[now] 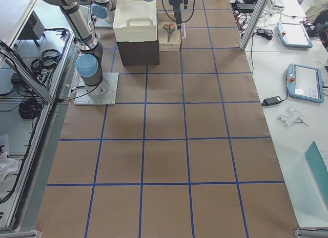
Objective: Put scissors in drawer and close it
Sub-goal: 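Position the left gripper behind the drawer's white handle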
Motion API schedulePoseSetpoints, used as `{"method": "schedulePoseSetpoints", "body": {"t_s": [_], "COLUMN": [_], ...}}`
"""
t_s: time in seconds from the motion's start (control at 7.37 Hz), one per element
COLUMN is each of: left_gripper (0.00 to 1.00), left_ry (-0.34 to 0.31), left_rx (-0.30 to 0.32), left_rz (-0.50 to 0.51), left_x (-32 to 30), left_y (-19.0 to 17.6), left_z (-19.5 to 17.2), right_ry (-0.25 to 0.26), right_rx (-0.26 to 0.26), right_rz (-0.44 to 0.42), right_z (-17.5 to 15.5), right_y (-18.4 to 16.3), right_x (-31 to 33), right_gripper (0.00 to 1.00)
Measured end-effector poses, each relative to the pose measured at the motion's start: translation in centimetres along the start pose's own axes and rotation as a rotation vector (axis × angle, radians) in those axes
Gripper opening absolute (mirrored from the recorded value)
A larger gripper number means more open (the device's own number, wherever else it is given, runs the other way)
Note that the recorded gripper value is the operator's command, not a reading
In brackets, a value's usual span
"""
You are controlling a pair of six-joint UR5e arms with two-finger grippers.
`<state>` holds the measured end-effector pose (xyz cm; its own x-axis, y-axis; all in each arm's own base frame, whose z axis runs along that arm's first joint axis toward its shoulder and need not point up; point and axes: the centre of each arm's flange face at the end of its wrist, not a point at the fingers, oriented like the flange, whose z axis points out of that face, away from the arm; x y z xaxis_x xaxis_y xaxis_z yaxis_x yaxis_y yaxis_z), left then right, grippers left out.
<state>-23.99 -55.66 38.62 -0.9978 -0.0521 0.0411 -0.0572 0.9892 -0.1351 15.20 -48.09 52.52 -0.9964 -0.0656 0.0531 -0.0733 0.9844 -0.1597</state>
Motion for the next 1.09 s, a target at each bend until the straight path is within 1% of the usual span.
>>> {"method": "schedulePoseSetpoints", "body": {"t_s": [0.14,0.41,0.68,0.95,1.09], "left_gripper": [1.0,1.0,1.0,1.0,1.0], "left_ry": [0.002,0.001,-0.011,-0.028,-0.038], "left_rx": [-0.004,-0.015,-0.033,-0.061,-0.077], "left_rz": [-0.016,-0.075,-0.152,-0.205,-0.228], "left_x": [1.5,3.8,5.9,7.0,7.1], "left_y": [-0.3,-1.2,-1.8,-1.9,-1.7], "left_z": [2.0,5.5,8.0,10.0,10.5], "right_ry": [-0.013,-0.038,-0.045,-0.045,-0.047], "right_rx": [-0.009,-0.023,-0.049,-0.056,-0.05], "right_rz": [-0.003,-0.012,-0.018,-0.011,-0.008], "right_z": [0.3,0.4,0.4,0.3,-0.1], "right_y": [-0.7,-0.8,-0.4,-0.1,0.1], "right_x": [-0.2,-0.5,-0.6,-0.4,-0.4], "right_gripper": [1.0,1.0,1.0,1.0,1.0]}}
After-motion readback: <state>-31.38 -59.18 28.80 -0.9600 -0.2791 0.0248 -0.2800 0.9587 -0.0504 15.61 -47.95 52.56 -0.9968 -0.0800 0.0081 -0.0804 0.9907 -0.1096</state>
